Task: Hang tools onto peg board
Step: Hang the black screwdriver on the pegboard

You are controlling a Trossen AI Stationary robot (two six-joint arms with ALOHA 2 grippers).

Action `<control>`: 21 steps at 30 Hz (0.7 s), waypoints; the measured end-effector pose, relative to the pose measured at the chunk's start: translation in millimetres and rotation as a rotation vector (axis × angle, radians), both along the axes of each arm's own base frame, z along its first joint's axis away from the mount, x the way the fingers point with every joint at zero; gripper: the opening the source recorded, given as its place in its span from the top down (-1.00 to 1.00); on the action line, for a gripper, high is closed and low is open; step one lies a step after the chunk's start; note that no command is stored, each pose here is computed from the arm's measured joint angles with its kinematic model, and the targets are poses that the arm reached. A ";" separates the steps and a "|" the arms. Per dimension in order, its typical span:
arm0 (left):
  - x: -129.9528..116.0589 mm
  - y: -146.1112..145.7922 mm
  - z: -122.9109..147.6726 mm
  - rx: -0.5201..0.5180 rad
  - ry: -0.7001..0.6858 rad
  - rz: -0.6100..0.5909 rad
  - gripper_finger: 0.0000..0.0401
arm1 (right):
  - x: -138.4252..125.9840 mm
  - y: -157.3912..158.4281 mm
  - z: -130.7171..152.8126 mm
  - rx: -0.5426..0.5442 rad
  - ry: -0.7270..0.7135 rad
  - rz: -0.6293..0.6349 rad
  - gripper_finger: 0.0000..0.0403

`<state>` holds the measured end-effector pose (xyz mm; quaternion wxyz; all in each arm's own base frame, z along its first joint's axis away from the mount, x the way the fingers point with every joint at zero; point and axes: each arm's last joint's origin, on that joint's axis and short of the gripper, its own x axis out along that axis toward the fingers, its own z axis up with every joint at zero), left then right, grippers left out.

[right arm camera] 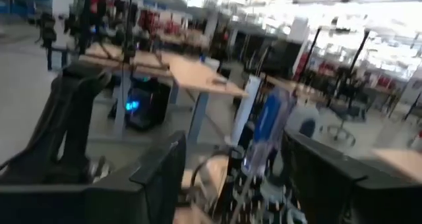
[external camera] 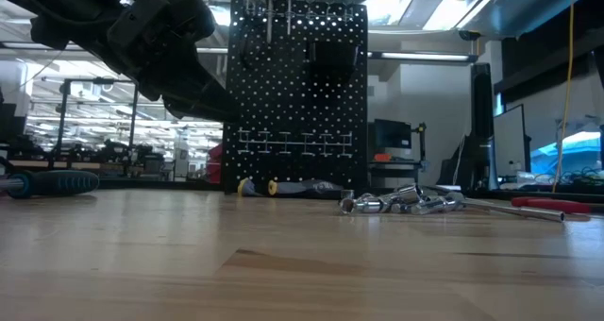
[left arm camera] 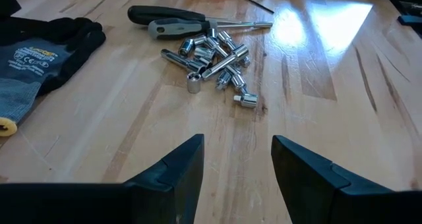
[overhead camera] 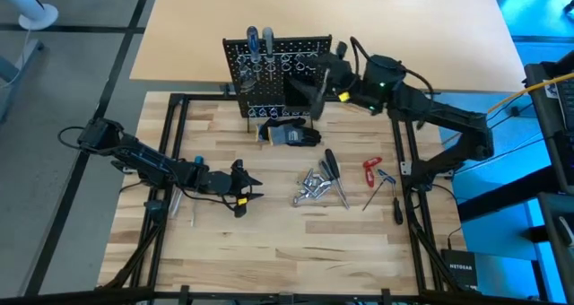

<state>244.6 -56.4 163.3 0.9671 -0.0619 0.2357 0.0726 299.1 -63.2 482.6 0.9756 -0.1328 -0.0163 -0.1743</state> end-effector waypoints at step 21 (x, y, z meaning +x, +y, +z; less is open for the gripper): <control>-0.2 -0.9 0.0 -0.033 -0.004 0.014 0.16 | -44.0 140.6 -113.1 0.365 0.775 0.192 -0.42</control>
